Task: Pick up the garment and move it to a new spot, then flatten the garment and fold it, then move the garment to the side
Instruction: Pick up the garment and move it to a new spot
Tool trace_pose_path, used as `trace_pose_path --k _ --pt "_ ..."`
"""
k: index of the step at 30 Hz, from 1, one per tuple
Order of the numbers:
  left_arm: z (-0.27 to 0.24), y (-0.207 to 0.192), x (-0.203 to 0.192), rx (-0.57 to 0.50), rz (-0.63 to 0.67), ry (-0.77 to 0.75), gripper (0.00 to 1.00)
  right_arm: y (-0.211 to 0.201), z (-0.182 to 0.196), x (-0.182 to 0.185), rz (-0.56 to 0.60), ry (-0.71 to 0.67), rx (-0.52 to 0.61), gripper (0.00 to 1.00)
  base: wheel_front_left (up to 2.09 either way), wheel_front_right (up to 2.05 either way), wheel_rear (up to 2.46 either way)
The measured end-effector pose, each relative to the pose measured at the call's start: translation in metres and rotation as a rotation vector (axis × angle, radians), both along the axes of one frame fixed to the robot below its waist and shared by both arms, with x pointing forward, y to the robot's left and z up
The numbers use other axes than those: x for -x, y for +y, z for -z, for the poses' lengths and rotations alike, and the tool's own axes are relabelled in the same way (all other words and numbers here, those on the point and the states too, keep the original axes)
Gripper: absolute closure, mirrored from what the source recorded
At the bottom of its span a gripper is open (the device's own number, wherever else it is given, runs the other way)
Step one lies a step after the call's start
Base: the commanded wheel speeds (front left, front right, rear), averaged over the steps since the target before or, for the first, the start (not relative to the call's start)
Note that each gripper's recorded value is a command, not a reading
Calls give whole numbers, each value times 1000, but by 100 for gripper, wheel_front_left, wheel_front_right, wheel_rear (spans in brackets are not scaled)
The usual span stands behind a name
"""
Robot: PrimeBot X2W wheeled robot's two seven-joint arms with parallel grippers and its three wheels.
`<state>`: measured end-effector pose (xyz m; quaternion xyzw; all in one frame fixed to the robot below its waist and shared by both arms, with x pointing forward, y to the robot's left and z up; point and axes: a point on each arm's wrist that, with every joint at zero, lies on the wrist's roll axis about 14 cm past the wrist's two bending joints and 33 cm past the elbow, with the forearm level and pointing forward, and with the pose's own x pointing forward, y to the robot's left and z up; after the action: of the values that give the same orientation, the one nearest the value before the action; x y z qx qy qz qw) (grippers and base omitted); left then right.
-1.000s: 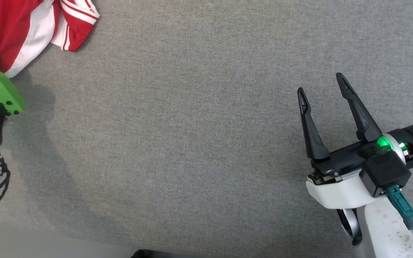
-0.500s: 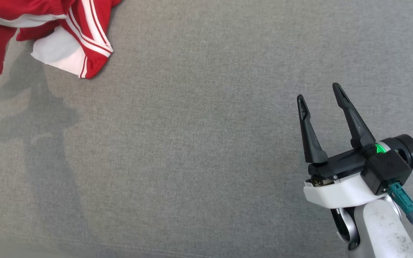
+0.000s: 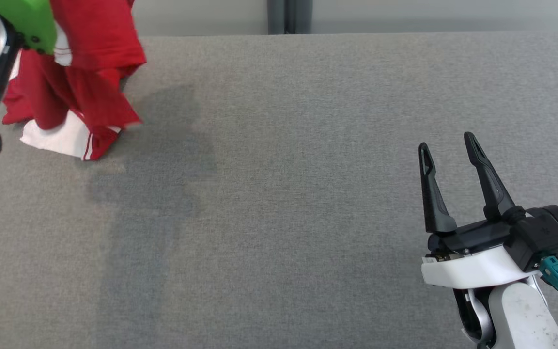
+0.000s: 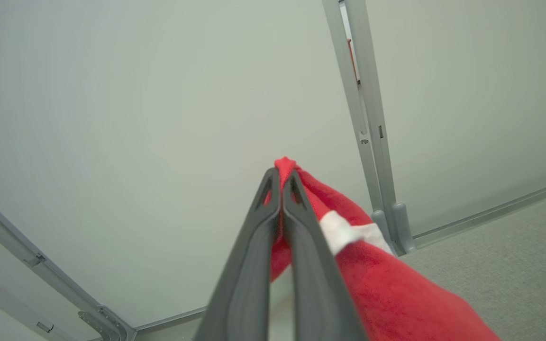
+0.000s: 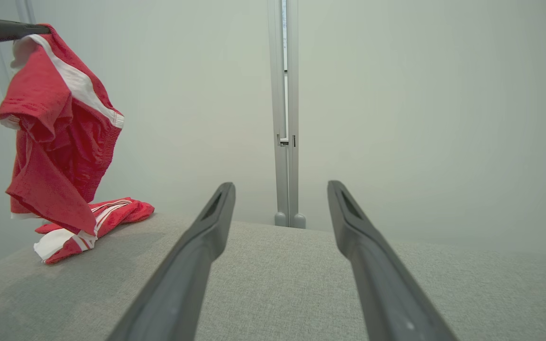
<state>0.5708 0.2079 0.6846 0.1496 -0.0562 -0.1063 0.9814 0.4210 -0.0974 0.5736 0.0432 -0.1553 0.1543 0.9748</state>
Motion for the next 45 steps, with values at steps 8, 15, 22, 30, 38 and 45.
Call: trace_pose_path --k 8,15,22,30,38,45 --pt "-15 -118 11 90 250 -25 100 -34 -14 21 94 -26 -8 0 0 0 0" --pt "29 -207 26 282 387 82 100 -54 -15 32 150 -22 -17 0 0 0 0" --pt "131 -234 27 349 345 307 100 -68 -9 29 191 2 -26 0 0 0 0" --pt "229 -242 43 342 311 507 100 -87 11 27 247 61 -19 0 0 0 0" --pt "244 -247 61 359 349 518 0 -86 14 27 248 71 -13 0 0 0 0" --pt "213 -248 75 410 390 437 0 -78 7 32 225 50 -5 0 0 0 0"
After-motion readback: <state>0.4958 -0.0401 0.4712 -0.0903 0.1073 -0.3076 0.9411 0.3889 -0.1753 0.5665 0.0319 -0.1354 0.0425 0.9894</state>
